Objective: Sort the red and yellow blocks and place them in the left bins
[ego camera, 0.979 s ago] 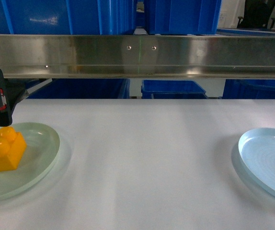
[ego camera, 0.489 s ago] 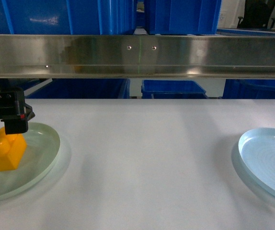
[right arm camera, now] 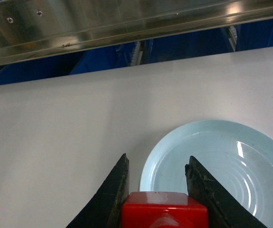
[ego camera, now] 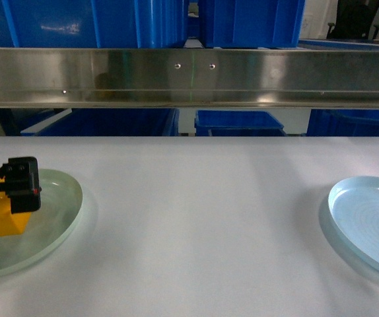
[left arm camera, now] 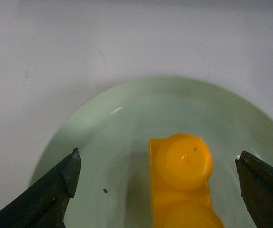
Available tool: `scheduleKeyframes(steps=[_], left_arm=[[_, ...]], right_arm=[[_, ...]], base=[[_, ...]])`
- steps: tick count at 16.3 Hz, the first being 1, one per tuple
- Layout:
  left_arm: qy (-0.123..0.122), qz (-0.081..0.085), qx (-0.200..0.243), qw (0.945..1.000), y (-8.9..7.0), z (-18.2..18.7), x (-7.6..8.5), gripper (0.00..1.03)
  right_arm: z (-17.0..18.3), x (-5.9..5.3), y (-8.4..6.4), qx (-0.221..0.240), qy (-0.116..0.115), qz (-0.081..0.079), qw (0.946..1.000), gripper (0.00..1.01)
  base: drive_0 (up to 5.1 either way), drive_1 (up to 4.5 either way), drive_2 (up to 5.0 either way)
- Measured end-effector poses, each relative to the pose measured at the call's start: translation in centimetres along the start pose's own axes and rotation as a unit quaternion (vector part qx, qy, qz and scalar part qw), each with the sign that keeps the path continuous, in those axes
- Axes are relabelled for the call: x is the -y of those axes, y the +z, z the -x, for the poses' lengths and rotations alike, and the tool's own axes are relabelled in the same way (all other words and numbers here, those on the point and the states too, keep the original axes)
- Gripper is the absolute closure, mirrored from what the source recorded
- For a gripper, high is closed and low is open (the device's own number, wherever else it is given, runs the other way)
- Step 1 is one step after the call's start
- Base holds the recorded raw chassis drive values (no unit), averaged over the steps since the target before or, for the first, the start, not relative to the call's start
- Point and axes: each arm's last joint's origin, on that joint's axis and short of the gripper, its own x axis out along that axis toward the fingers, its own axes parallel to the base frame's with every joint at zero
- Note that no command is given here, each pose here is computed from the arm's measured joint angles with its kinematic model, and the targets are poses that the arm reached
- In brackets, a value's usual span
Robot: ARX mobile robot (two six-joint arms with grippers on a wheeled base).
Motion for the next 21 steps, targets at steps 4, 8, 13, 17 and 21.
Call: scheduleKeyframes(steps=[4,8,13,17,21], left_arm=[[0.013,-0.006,-0.028,0.9995,-2.0,-1.4,0.0,0.24],[0.011,-0.008,-0.007,0.9999,-1.9,-1.7,0.0,0.66],[-0.037,-0.020,0.188,0.9814,6.0,3.4,0.1,0.74],[-0.094,-0.039,0.313,0.9443,12.5,11.7,0.3,0.74],[-0.095,-0.030,0.356,0.9290,12.3,17.6,-1.3,0.74]], right_arm=[[0.1,0.0,-0.1,-0.005,0.001,-0.001,1.0000,0.72],[0.4,0.5,-0.5,-0.012,-0.004,-0.005,0.9999,0.72],[0.7,-0.4,-0.2,0.005,-0.008,0.001,1.0000,0.72],[2.9,-2.8,4.6,0.095,-0.023,0.000,0.9952,0.72],[7.3,-3.3,7.0,0.155,-0.020,0.003,0.9878,0.72]], base=[[0.0,0.00,0.0],[0.0,0.00,0.0],[0.0,0.00,0.0],[0.0,0.00,0.0],[0.0,0.00,0.0]])
